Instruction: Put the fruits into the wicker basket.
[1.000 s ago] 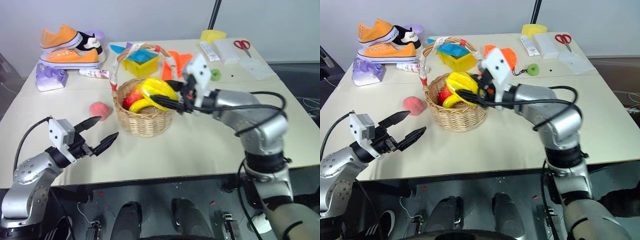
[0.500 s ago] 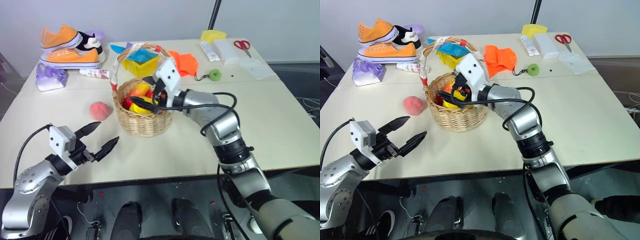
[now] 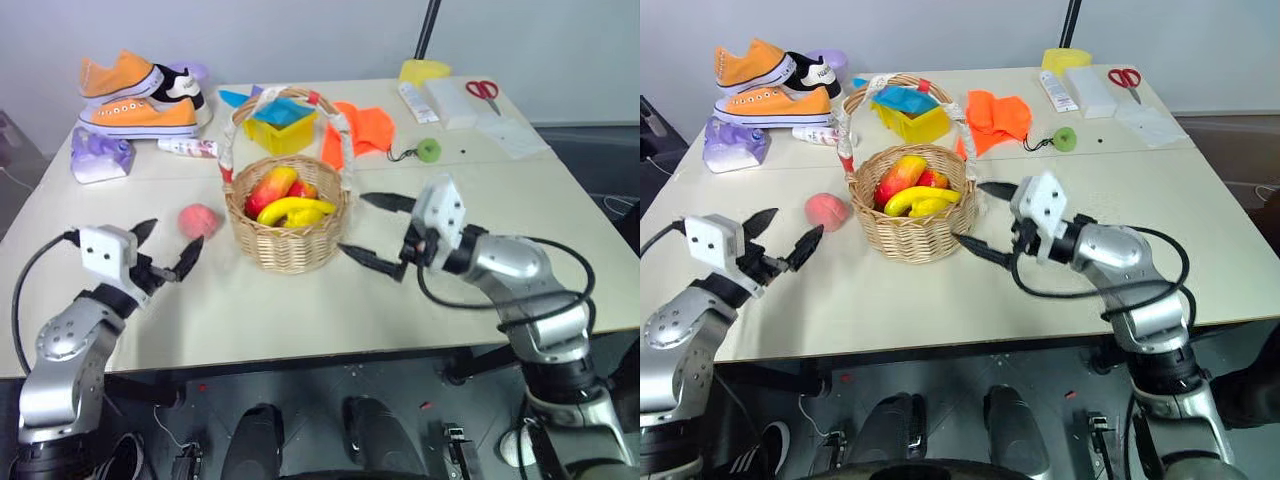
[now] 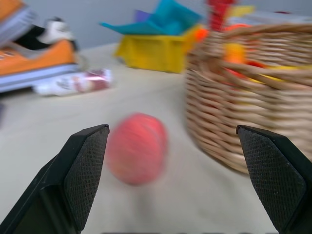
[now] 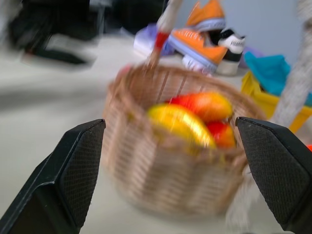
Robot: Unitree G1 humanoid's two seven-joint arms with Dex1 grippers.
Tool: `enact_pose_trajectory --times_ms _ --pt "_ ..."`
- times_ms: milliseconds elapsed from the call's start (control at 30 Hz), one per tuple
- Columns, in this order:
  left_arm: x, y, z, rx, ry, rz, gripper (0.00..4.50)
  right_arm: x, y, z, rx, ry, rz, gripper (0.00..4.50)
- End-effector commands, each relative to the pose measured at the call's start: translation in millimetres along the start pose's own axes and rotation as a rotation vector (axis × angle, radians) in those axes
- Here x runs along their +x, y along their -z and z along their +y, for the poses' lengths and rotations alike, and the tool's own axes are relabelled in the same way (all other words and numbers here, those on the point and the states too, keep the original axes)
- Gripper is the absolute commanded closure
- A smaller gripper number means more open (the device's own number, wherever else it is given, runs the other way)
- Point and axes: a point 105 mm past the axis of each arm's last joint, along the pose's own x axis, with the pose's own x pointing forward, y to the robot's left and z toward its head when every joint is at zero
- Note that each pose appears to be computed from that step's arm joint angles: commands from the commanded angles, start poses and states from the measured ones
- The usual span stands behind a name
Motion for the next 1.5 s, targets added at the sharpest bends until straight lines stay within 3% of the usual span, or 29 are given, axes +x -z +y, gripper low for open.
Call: enact_pose_trajectory --times_ms 33,433,600,733,1133,1233,1333,1500 --pt "8 -7 9 0.008 -0.049 -0.021 0.0 -10 -7 1 -0.088 0.036 -0.027 0.04" --pt "54 4 11 -0.056 -0.085 0.057 0.0 -13 0 11 -0.051 0.054 -0.042 0.04" --pt "73 15 9 0.016 -0.095 0.141 0.0 -8 -1 11 -0.056 0.048 -0.048 0.04" --pt "81 33 12 -0.034 -0.138 0.249 0.0 -6 2 11 -0.075 0.042 -0.032 0.04" --pt "94 56 -12 -0.069 -0.045 0.377 0.0 0 0 10 -0.069 0.047 -0.053 0.04" --pt "97 50 -11 -0.07 -0.065 0.345 0.85 1 0 8 -0.086 0.055 -0.052 0.0" --pt "100 36 -5 -0.06 -0.085 0.275 2.04 2 -2 8 -0.081 0.059 -0.057 0.0" --pt "90 13 8 0.003 -0.105 0.165 2.04 1 0 7 -0.084 0.063 -0.047 0.0"
